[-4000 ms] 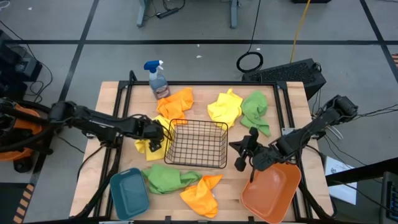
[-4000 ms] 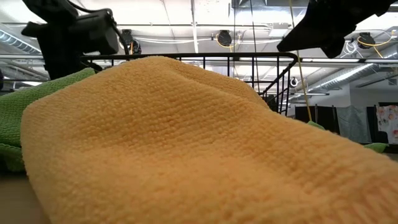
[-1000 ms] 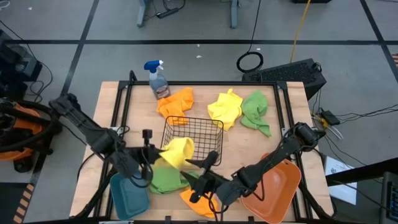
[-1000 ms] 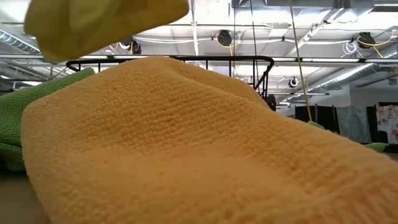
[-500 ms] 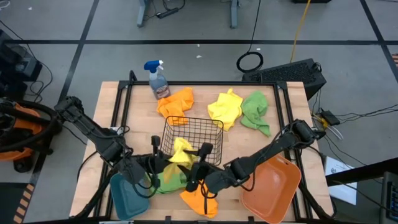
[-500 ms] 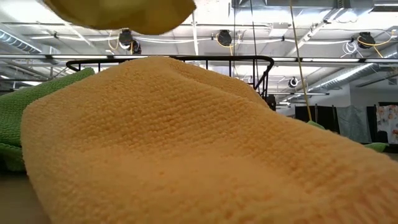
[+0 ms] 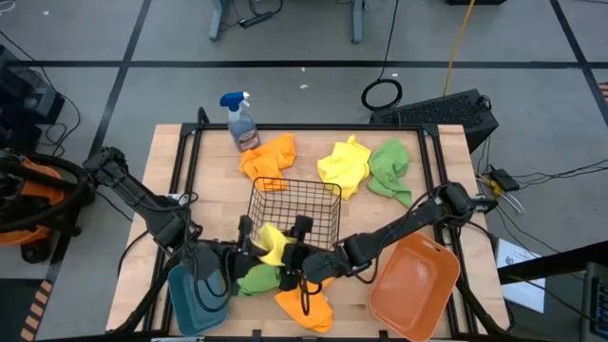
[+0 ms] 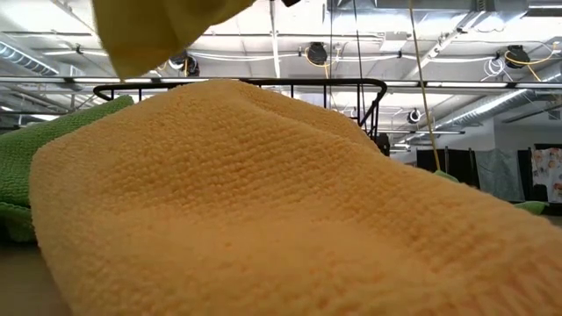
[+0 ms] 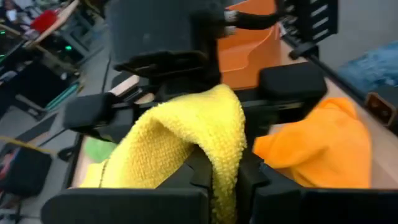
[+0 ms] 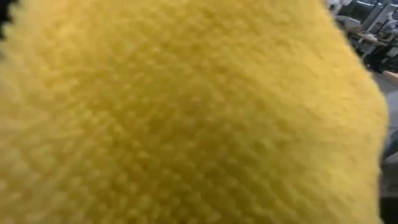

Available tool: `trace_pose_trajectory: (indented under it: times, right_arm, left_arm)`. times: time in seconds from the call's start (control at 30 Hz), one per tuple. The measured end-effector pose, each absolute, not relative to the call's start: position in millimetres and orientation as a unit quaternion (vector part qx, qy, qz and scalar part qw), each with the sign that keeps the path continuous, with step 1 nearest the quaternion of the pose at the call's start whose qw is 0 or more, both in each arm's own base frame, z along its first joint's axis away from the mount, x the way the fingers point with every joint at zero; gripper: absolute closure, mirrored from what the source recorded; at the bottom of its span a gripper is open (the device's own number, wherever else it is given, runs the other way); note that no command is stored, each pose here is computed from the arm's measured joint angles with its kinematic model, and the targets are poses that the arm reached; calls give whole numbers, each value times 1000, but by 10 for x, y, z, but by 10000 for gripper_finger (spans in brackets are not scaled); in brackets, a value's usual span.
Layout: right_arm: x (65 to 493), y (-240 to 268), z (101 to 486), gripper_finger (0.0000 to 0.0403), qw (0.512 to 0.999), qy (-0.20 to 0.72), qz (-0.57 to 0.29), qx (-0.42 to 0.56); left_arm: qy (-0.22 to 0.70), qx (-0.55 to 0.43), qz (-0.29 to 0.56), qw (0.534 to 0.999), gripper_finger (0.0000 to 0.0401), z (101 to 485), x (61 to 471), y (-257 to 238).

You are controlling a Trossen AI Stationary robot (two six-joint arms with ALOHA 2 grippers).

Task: Sort microfiber towel by color & place in baskets
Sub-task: Put the left yellow microfiber cloth into the orange bin

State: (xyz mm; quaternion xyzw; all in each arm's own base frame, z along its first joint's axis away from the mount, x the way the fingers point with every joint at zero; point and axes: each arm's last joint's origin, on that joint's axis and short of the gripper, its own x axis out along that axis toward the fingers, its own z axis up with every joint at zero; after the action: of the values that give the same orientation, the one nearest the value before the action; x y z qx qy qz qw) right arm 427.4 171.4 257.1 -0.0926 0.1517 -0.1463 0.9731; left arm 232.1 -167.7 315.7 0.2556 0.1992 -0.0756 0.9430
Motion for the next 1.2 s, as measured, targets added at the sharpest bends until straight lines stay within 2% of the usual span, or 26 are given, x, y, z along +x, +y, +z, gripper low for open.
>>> trace_pose_trajectory:
  times: [0.1,0.27,0.4,0.47,0.63,0.8,0.93,1.2]
  right_arm:
    - [4283,1701,2570,200,975,153,-136,-89]
    - [4283,1710,2567,306,976,155,-124,-88]
    - [4275,1709,2549,383,974,164,-127,-95]
    - [4269,1707,2539,389,972,169,-130,-100]
    - [4237,1708,2497,366,964,188,-152,-110]
    - [4122,1813,2489,374,948,202,-193,-149]
    - [3987,1917,2586,383,947,204,-193,-158]
    - [3595,2122,2825,381,951,223,-165,-135]
  left_arm:
    - [200,253,-78,943,375,3155,2321,-1677]
    - [202,254,-79,943,370,3128,2319,-1675]
    - [208,261,-64,940,333,3080,2313,-1665]
    - [214,272,-46,937,305,3045,2305,-1649]
    - [226,285,-19,931,230,2993,2293,-1621]
    - [253,274,-2,928,175,2939,2259,-1593]
    - [264,267,23,926,154,2909,2215,-1592]
    - [257,238,36,936,151,2907,2121,-1680]
